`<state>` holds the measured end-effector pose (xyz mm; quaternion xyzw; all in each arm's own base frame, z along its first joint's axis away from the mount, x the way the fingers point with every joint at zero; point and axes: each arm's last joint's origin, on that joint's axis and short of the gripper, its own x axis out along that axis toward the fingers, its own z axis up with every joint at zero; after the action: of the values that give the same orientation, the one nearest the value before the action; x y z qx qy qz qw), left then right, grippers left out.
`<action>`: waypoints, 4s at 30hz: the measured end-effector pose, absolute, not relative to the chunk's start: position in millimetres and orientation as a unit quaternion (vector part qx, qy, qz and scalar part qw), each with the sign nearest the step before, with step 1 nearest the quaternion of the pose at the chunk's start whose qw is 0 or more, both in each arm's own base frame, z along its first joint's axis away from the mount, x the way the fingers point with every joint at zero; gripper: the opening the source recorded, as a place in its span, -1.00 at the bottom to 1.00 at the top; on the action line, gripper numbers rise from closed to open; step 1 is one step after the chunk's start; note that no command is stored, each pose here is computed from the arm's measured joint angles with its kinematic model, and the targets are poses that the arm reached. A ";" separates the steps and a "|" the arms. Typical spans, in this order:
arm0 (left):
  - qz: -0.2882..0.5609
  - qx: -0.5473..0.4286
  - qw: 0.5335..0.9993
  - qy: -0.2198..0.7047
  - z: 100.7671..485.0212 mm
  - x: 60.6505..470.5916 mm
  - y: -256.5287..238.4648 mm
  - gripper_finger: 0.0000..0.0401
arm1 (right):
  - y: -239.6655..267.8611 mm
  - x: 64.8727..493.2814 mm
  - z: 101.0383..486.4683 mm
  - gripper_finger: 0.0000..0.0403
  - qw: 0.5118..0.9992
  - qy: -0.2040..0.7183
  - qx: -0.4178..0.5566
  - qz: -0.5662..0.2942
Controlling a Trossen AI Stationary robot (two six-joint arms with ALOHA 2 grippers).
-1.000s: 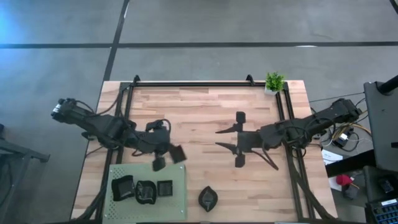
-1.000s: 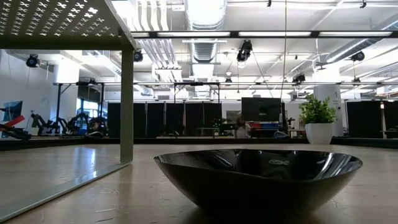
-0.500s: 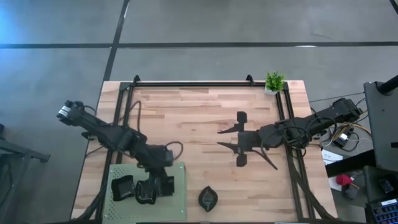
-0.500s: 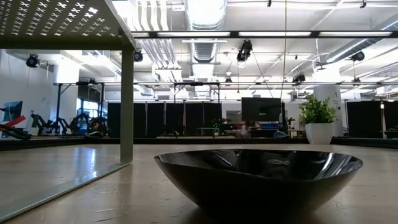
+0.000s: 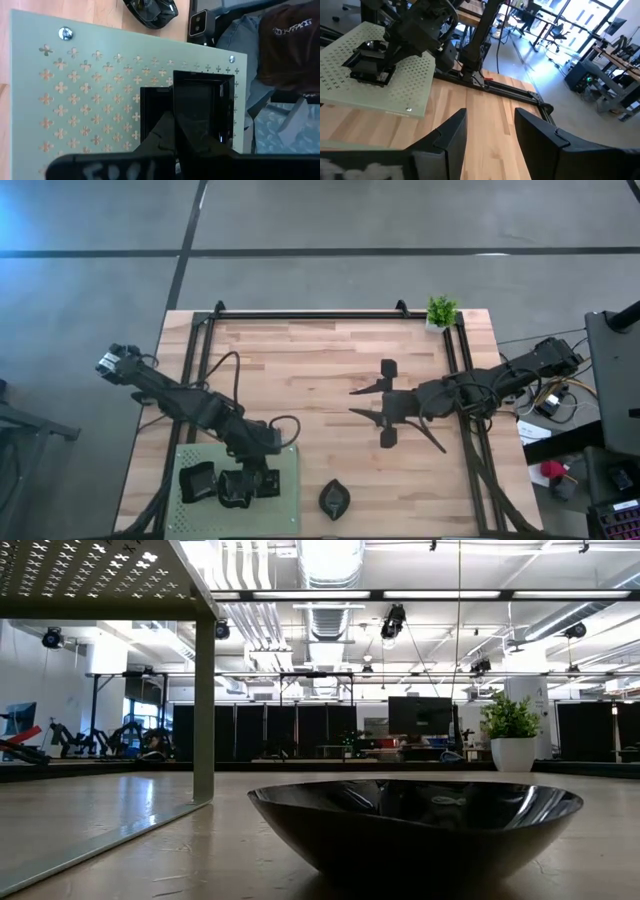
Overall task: Pick & Place Mini shaped plates
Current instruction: Stack the black square plate on top of the other black square plate on the shelf, then stack the black leaf shaped plate on top of the other black leaf shaped plate on the shelf
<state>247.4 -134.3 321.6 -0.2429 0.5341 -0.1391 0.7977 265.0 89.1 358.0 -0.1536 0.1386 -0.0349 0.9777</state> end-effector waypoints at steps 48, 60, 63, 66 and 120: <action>-0.038 -0.169 0.861 0.479 332.8 240.8 -115.5 -0.64 | 99.8 265.6 296.5 -0.22 0.938 0.317 -0.084 0.111; -0.028 -0.110 0.897 0.427 337.3 247.1 -114.6 -0.64 | 116.9 293.5 227.3 -0.24 0.891 0.397 -0.082 0.205; -0.026 -0.108 0.898 0.425 337.4 247.2 -114.5 -0.64 | 123.4 303.0 210.3 -0.26 0.877 0.404 -0.075 0.250; -0.027 -0.102 0.901 0.421 337.7 247.7 -114.5 -0.64 | 128.8 311.6 195.5 -0.28 0.868 0.408 -0.065 0.276; -0.086 0.018 0.911 0.403 339.0 249.6 -115.1 -0.64 | 142.5 369.6 114.8 -0.40 0.884 0.394 0.026 0.251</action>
<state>249.6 -115.1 339.0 0.0183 0.4029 -0.0863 0.9110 369.6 142.5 114.8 0.0260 0.3941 0.2509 0.8838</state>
